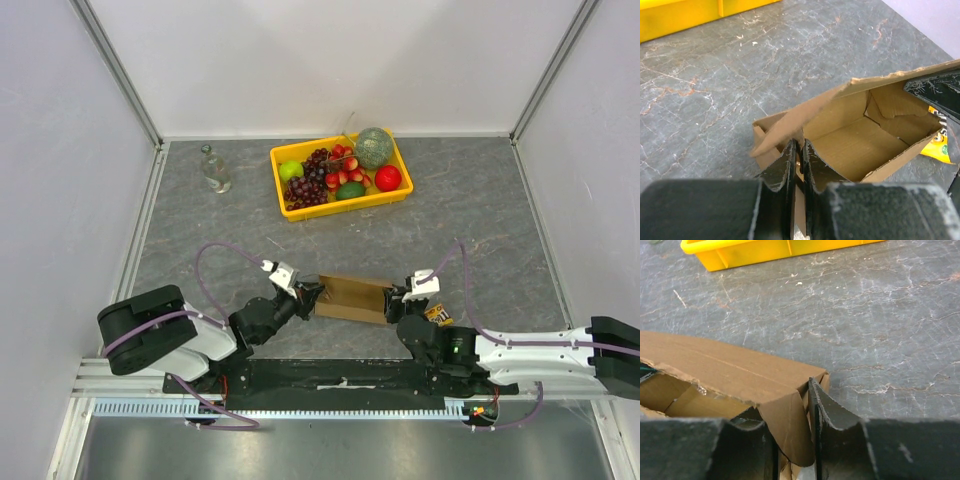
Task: Fold the paper box
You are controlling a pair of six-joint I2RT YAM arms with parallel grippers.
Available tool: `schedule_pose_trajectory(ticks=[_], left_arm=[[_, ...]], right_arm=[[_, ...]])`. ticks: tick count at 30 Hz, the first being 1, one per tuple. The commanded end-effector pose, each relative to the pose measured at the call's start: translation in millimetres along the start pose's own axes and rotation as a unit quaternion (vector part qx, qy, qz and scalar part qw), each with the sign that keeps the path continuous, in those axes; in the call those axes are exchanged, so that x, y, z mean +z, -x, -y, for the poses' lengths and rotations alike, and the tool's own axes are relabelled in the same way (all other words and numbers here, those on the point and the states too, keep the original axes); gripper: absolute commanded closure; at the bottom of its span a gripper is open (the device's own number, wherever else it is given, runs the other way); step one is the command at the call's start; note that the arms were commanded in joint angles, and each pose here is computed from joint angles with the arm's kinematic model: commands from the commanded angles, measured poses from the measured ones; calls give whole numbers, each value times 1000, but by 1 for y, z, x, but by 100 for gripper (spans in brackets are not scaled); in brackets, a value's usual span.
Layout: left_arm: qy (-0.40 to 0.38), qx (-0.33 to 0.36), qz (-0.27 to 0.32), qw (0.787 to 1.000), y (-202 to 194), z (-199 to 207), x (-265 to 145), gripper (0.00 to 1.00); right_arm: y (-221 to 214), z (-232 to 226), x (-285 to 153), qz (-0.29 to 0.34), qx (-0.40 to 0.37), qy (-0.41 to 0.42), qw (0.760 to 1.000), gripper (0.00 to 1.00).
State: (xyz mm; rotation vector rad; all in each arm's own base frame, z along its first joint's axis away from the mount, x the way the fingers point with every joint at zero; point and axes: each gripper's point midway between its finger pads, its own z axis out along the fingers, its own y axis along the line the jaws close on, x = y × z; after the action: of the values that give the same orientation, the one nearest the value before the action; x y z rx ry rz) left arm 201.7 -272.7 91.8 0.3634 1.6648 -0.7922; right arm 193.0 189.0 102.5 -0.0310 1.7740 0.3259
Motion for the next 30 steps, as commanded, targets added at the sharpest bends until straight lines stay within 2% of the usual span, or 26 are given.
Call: schedule_pose_trajectory(ticks=[1,10,18,30], left_arm=[[-32,-12,-14,999,-10,17,-9,88],[-13,10,-28,999,-23,11,-18,89],[-5,14,-28,1000,-25,10,-20,89],[24,17,-25,999,-27,0,-23,91]], right_arm=[[3,-21,-11,-11,43,34,998,66],[17,-49,-40,-50,19,113,992,45],[8,-74,-73,-138,-16,179,974,40],[-5,-64,-100,-215,-34,148,965,30]])
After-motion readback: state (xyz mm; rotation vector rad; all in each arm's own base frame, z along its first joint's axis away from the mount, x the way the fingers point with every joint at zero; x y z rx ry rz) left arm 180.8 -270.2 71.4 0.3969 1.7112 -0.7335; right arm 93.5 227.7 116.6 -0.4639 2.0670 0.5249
